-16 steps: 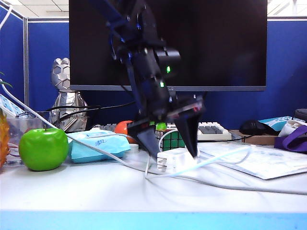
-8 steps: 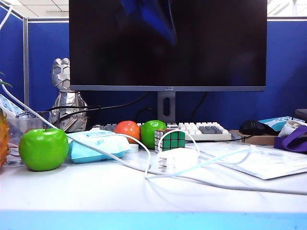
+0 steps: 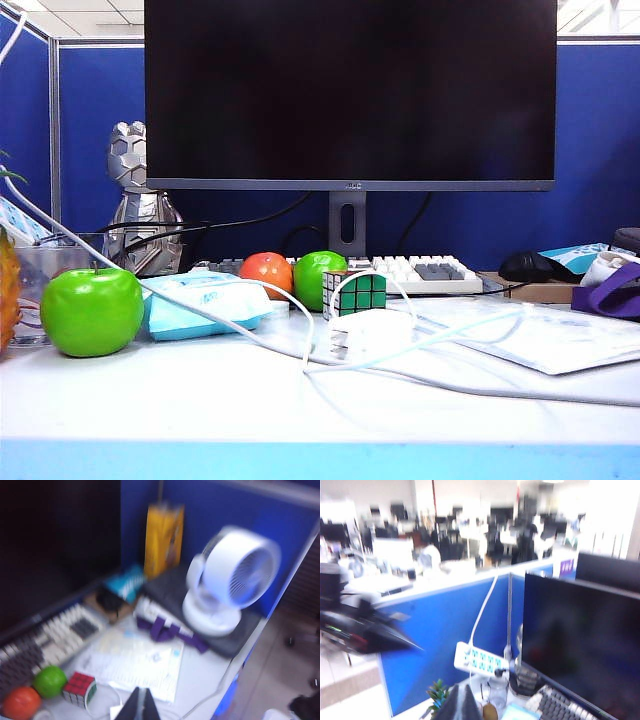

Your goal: Pick up the Type-C charging cable and the charging base, insert one end of the Type-C charger into the corresponding slot on the base, and finally place the plugged-in charger back on the table.

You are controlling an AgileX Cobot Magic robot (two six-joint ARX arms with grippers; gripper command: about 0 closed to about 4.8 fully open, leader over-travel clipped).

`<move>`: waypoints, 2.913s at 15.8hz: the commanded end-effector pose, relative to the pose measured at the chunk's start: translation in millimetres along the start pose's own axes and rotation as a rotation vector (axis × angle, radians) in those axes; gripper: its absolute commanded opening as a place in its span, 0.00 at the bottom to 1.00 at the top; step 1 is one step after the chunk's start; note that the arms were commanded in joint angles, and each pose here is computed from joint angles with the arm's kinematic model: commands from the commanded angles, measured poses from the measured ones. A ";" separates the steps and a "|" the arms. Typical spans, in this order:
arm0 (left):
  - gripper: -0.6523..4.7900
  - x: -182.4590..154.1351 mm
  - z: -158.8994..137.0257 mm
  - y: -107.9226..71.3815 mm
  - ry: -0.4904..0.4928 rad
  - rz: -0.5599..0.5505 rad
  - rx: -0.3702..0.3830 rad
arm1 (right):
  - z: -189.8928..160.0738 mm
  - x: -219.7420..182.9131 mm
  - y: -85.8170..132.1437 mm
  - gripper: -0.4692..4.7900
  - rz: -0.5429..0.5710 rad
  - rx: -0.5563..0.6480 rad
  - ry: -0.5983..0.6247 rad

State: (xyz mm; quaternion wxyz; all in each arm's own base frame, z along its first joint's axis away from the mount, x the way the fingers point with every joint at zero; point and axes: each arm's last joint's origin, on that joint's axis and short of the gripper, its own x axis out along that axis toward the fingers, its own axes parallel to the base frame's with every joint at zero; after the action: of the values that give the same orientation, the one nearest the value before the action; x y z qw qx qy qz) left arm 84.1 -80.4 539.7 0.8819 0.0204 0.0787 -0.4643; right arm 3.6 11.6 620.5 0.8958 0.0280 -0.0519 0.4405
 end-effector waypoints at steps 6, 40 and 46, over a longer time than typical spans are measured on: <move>0.11 -200.8 -79.1 -54.0 -0.146 0.098 0.033 | -72.9 39.0 -11.2 0.09 0.036 -0.014 0.411; 0.11 28.3 -367.8 38.3 -0.229 0.359 -0.040 | -419.3 29.4 -32.9 0.09 -0.407 0.026 0.430; 0.11 6.5 -392.4 66.8 0.031 0.912 -0.055 | -418.9 27.9 -32.5 0.09 -0.405 0.026 0.424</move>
State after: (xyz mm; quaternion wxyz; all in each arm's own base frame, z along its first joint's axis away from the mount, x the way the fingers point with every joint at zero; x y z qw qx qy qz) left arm 95.8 -6.4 150.7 0.9961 0.0126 0.0797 -0.0352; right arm 74.9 53.8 204.9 0.9548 -0.0485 0.1554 0.2487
